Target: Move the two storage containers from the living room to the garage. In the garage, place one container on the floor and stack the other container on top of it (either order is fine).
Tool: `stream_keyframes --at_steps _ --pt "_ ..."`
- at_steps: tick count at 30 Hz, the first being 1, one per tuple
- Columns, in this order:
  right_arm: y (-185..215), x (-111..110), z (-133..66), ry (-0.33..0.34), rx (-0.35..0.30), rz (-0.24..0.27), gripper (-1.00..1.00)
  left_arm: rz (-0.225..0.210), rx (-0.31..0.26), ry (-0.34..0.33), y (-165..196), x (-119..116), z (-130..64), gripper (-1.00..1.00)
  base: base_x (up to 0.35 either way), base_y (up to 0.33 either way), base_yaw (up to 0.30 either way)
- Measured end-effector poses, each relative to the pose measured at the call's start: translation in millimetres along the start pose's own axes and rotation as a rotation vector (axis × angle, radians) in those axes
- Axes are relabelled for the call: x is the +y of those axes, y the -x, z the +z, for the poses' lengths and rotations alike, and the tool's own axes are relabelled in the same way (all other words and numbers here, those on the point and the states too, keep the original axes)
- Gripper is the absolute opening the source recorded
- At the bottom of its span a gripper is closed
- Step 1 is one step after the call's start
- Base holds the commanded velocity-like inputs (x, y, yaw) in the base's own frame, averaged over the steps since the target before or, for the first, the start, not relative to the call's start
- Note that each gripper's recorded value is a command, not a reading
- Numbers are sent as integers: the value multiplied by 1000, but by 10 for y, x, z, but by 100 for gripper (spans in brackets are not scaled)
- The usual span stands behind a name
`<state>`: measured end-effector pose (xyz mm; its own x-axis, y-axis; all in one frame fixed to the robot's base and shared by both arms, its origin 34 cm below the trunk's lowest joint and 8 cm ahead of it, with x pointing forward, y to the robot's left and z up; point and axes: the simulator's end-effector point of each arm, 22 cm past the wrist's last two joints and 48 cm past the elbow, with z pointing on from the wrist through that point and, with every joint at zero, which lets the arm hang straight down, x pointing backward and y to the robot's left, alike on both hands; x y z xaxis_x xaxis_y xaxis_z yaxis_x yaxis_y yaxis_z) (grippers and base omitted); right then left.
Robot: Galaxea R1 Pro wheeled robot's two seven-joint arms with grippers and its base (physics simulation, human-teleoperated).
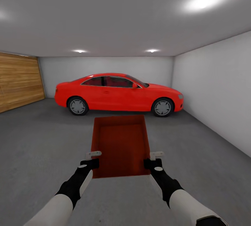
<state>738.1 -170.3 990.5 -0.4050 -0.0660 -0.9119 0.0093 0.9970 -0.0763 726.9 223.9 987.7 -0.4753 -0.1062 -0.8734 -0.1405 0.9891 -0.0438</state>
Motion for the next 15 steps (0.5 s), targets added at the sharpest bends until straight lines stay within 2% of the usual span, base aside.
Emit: stream_keyframes --at_steps 15 --pt "5 -1 0 0 -2 1 -100 1 -3 0 9 -1 -1 -100 321 0 0"
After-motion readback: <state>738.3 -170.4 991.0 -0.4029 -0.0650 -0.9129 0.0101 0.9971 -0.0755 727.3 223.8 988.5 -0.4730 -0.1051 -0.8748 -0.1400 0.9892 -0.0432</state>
